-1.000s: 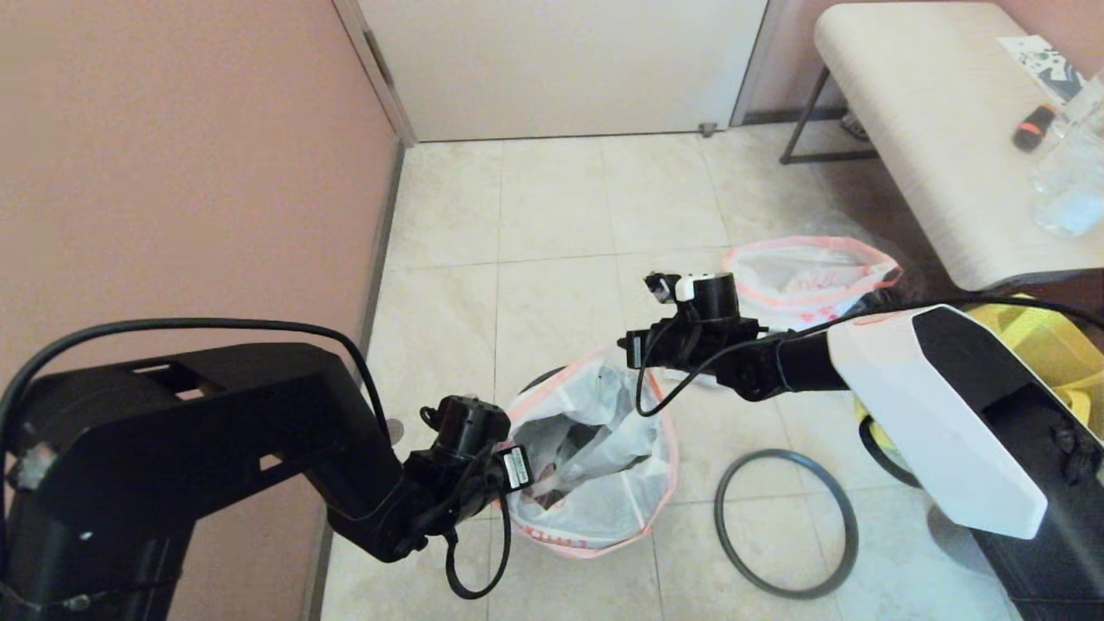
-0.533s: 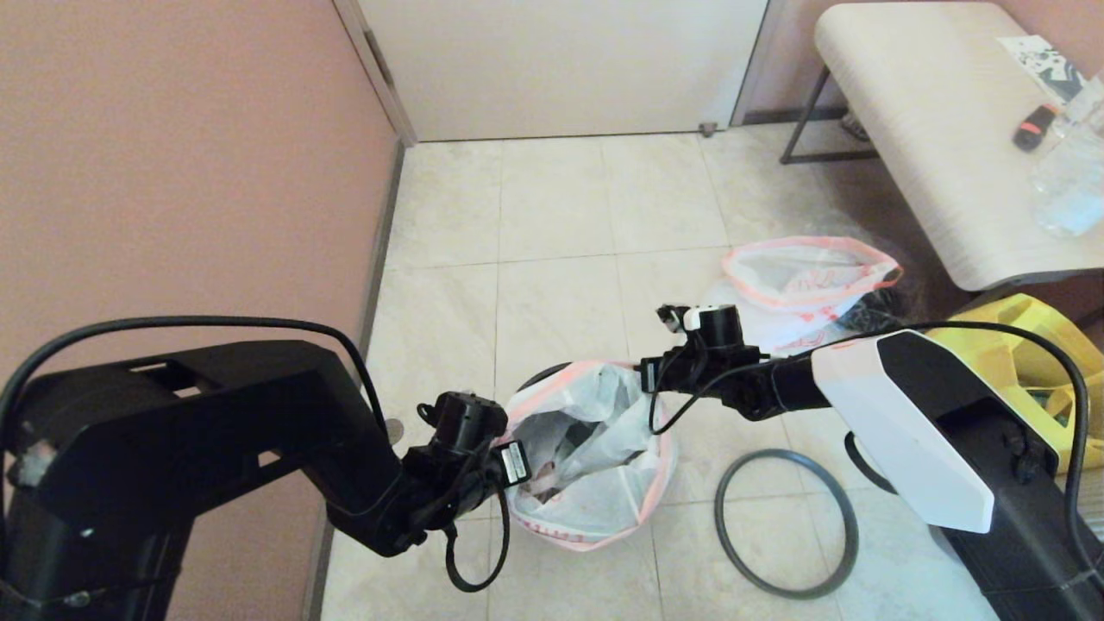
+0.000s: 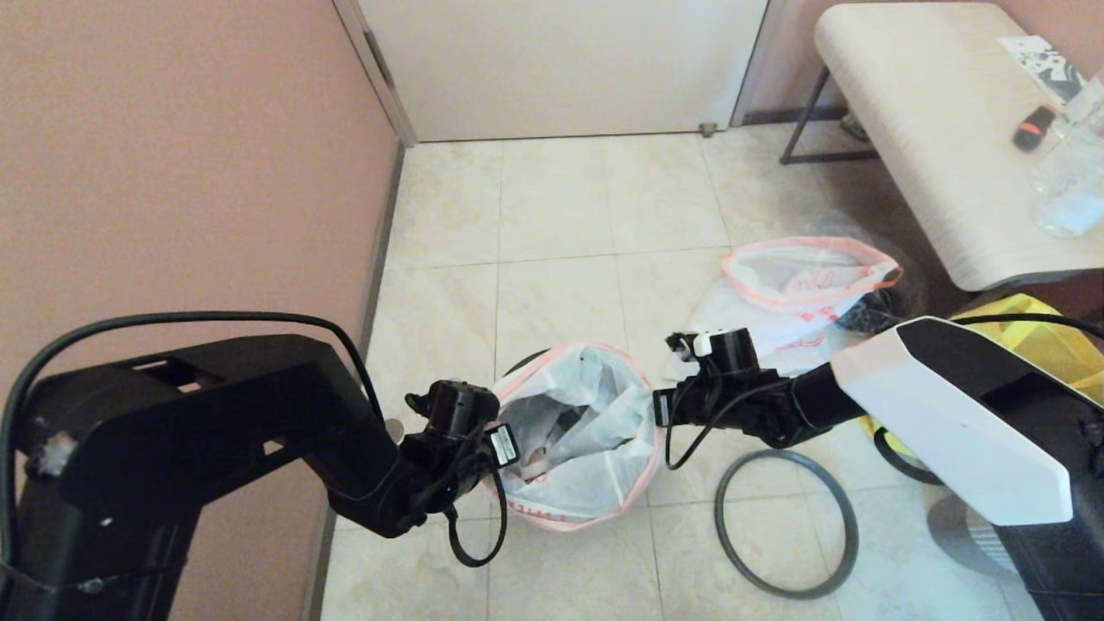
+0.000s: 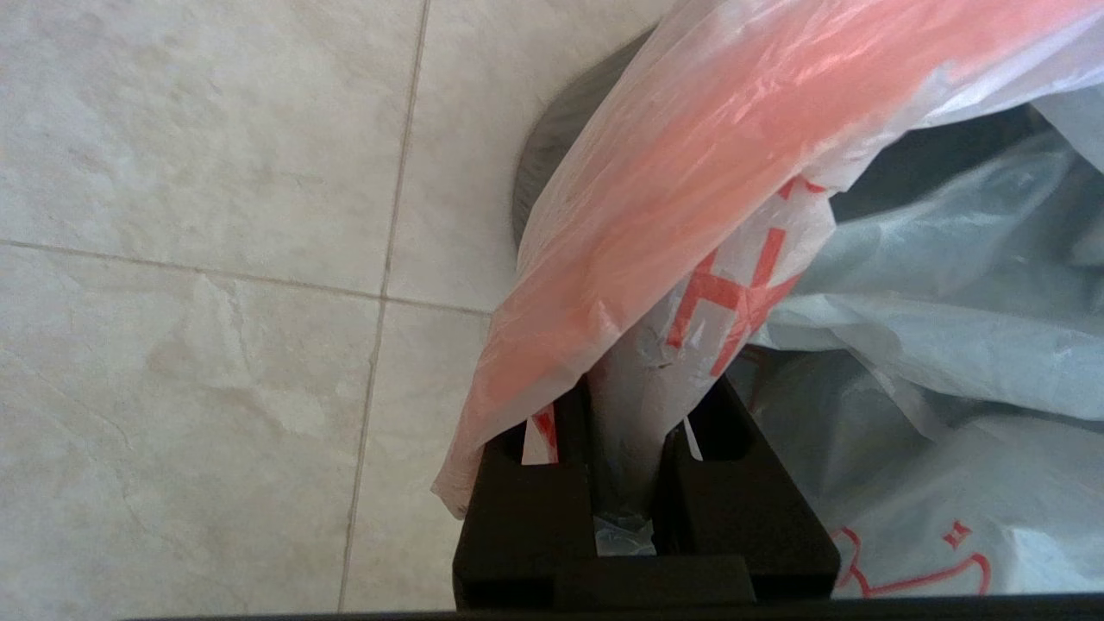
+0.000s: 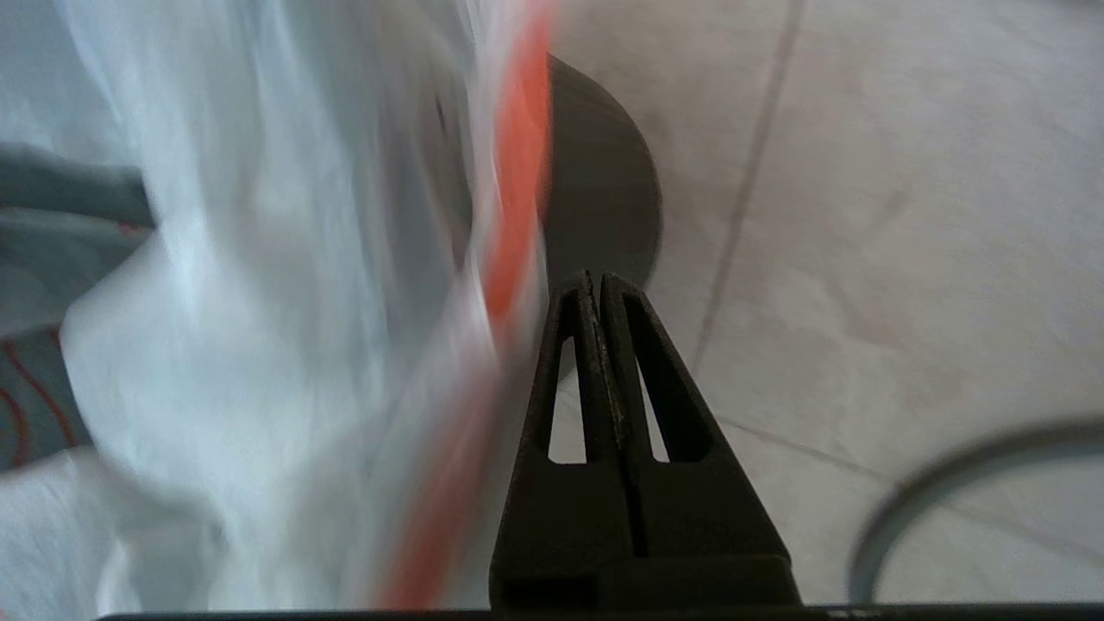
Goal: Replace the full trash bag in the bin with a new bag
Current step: Put the new garbage bag on the trash can
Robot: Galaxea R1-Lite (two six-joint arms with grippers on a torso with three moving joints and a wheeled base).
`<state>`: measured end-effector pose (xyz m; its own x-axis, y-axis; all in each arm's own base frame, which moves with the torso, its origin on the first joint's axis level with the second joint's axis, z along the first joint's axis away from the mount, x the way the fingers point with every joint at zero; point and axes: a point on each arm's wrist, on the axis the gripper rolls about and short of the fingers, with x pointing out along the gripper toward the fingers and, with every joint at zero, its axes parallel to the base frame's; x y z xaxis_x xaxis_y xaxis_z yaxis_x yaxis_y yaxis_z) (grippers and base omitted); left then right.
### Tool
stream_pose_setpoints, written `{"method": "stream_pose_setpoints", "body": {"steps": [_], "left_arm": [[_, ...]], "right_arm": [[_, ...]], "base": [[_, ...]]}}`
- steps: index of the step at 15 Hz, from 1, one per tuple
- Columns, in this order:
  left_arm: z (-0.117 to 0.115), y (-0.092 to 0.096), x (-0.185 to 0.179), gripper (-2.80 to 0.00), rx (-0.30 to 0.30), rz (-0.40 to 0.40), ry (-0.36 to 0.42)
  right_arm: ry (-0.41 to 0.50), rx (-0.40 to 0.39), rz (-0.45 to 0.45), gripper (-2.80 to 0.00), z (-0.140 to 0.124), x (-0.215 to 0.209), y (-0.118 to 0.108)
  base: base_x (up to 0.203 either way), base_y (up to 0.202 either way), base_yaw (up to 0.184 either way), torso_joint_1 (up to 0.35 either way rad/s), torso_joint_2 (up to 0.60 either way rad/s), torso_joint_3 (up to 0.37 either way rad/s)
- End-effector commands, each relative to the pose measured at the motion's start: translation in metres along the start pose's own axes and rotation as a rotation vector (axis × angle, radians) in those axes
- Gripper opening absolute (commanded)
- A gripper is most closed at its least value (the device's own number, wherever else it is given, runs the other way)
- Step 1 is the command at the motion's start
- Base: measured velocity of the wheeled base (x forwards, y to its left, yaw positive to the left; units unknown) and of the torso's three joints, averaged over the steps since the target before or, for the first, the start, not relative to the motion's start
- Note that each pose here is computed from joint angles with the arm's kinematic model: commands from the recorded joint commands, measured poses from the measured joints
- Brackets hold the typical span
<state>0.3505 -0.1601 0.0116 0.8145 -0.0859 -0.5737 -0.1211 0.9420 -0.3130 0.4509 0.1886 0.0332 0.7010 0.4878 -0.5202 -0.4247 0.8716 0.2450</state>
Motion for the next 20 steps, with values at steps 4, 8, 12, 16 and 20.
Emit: {"method": "stream_pose_setpoints", "body": {"steps": [4,8,12,16,20], "left_arm": [[0.004,0.001,0.006,-2.80,-0.033,0.019,-0.022],[0.009,0.003,0.010,-2.80,-0.049,0.033,-0.038],[0.014,0.008,0.012,-2.80,-0.061,0.043,-0.049],[0.014,0.008,0.012,-2.80,-0.061,0.043,-0.050],[0.013,0.008,0.012,-2.80,-0.059,0.043,-0.048]], "right_arm": [[-0.095,-0.003,-0.009,-2.80,0.016,-0.053,0.027],[-0.035,0.006,0.086,-2.80,-0.001,-0.077,0.081],[0.066,-0.031,0.105,-2.80,-0.023,-0.068,0.101],[0.123,-0.028,0.079,-2.80,-0.042,-0.061,0.095],[0.100,-0.041,0.078,-2.80,-0.046,-0.042,0.090]], "base": [[0.000,0.000,0.000,0.000,0.00,0.000],[0.000,0.000,0.000,0.000,0.00,0.000],[0.000,0.000,0.000,0.000,0.00,0.000],[0.000,0.000,0.000,0.000,0.00,0.000],[0.000,0.000,0.000,0.000,0.00,0.000]]}}
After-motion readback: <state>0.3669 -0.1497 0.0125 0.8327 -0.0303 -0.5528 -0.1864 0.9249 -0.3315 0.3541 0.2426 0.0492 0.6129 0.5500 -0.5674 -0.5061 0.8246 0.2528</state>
